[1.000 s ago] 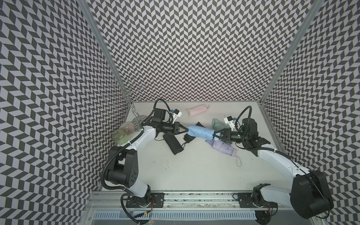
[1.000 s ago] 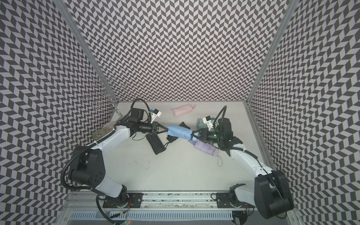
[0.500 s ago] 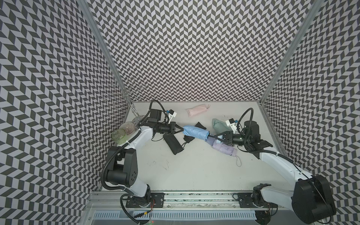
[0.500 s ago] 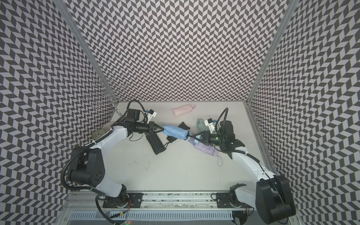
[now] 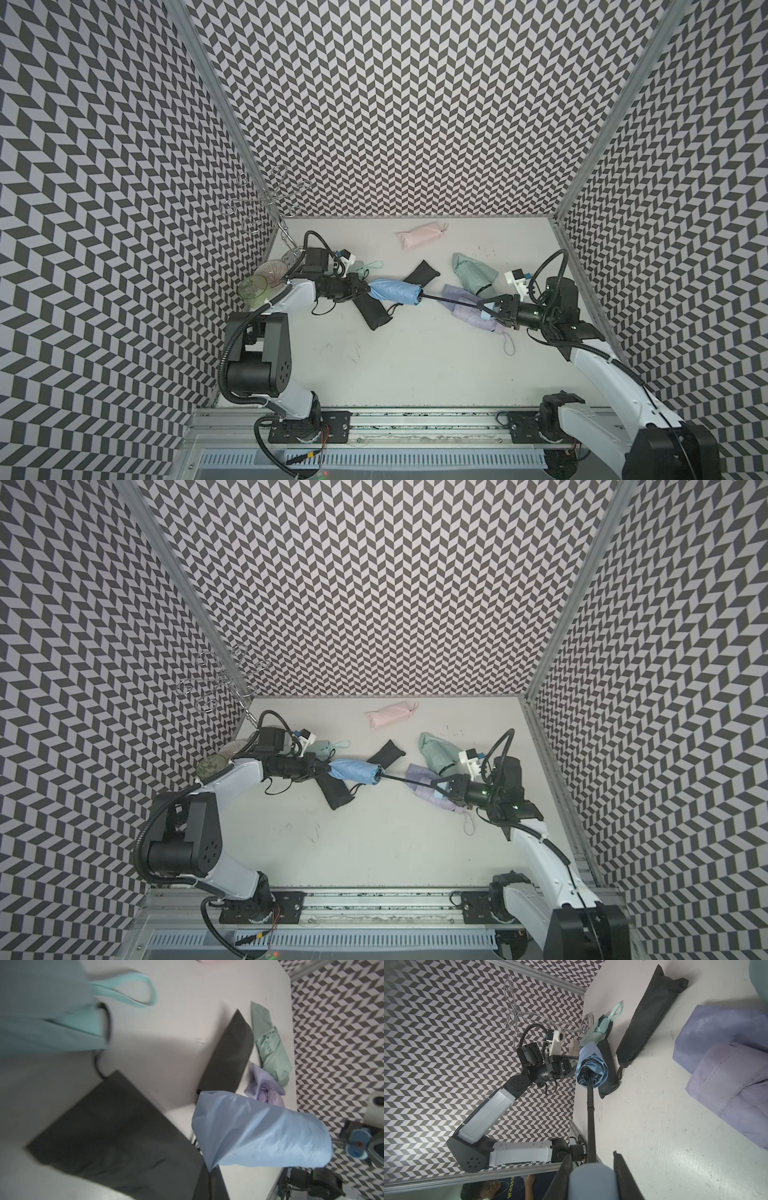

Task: Take umbrellas out of sleeves
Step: Take out the umbrella from the umbrella sleeve.

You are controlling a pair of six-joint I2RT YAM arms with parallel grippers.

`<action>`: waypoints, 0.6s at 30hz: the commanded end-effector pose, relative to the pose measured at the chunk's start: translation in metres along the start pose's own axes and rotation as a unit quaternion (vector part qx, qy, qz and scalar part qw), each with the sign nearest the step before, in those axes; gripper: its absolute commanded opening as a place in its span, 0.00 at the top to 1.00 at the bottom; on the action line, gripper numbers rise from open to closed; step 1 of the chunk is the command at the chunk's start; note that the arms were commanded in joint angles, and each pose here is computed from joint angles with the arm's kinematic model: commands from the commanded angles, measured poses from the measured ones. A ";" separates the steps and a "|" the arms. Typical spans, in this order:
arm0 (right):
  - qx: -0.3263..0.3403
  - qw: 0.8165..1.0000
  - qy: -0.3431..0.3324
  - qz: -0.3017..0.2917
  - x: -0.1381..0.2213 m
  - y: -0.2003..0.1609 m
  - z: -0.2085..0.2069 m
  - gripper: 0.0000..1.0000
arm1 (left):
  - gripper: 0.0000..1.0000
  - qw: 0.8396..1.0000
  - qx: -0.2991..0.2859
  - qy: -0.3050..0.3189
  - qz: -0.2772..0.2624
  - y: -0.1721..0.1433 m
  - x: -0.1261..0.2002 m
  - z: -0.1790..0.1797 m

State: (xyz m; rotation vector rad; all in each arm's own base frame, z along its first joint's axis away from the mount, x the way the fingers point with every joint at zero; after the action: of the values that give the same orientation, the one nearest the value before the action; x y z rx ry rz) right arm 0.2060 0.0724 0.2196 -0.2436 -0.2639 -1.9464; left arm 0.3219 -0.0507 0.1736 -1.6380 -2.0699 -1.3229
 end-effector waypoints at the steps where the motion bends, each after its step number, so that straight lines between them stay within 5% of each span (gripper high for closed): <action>1: 0.029 0.999 -0.005 -0.016 0.010 0.000 0.014 1.00 | 1.00 0.996 -0.017 0.083 -0.039 0.018 0.016 0.019; 18: 0.124 0.979 -0.106 -0.120 0.065 -0.009 0.115 1.00 | 1.00 0.984 0.021 0.168 -0.055 0.025 0.040 0.060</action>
State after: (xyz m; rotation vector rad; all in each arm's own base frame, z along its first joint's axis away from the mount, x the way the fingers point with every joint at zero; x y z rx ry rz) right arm 0.1845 0.0605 0.3267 -0.2772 -0.5543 -2.0369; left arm 0.3416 0.0036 0.1708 -1.3252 -2.0140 -1.3914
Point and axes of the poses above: each gripper's point midway between its finger pads, its own x axis back along the fingers, its own z axis along the line the jaws close on, y = z × x, the point moved 10 cm from there along x, back along the fingers, and after that the axes turned 13 degrees about -x, right-handed, at the moved point
